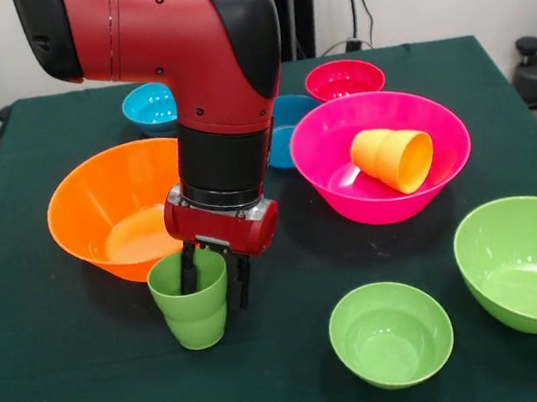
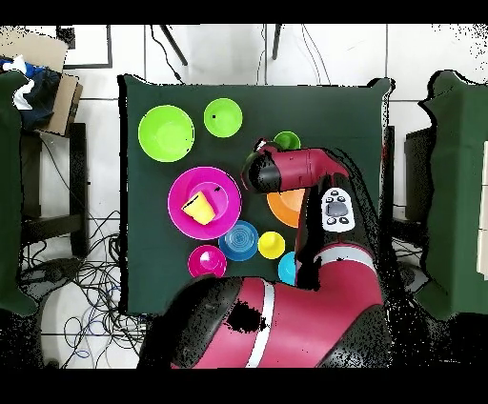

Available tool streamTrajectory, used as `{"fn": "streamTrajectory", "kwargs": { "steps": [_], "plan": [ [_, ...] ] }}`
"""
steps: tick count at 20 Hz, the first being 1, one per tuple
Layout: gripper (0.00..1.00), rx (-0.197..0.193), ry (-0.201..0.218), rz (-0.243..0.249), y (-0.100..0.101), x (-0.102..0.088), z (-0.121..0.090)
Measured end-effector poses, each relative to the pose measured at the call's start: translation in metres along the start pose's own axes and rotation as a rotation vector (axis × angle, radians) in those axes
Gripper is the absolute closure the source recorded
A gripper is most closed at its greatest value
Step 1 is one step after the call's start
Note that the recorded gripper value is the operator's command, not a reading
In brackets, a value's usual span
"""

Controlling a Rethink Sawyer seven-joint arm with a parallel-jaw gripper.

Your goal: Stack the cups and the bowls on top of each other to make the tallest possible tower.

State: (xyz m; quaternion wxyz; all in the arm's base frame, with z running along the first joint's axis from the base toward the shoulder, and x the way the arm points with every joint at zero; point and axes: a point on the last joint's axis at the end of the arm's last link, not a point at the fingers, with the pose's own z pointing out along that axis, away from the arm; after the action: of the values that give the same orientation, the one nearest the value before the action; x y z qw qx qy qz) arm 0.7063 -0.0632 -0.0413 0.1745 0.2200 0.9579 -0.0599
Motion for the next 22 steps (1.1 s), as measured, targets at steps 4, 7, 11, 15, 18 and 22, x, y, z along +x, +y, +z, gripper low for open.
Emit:
{"fn": "streamTrajectory", "kwargs": {
  "steps": [4, 7, 11, 15, 18, 22],
  "plan": [
    [0.0, 0.0, 0.0, 0.0, 0.0, 0.0, 0.0],
    [0.0, 0.0, 0.0, 0.0, 0.0, 0.0, 0.0],
    [0.0, 0.0, 0.0, 0.0, 0.0, 0.0, 0.0],
    [0.0, 0.0, 0.0, 0.0, -0.0001, 0.0, 0.0],
    [0.0, 0.0, 0.0, 0.001, -0.0002, -0.0001, 0.0001],
    [1.0, -0.002, 0.001, 0.002, -0.0002, -0.0002, 0.0004]
  ]
}}
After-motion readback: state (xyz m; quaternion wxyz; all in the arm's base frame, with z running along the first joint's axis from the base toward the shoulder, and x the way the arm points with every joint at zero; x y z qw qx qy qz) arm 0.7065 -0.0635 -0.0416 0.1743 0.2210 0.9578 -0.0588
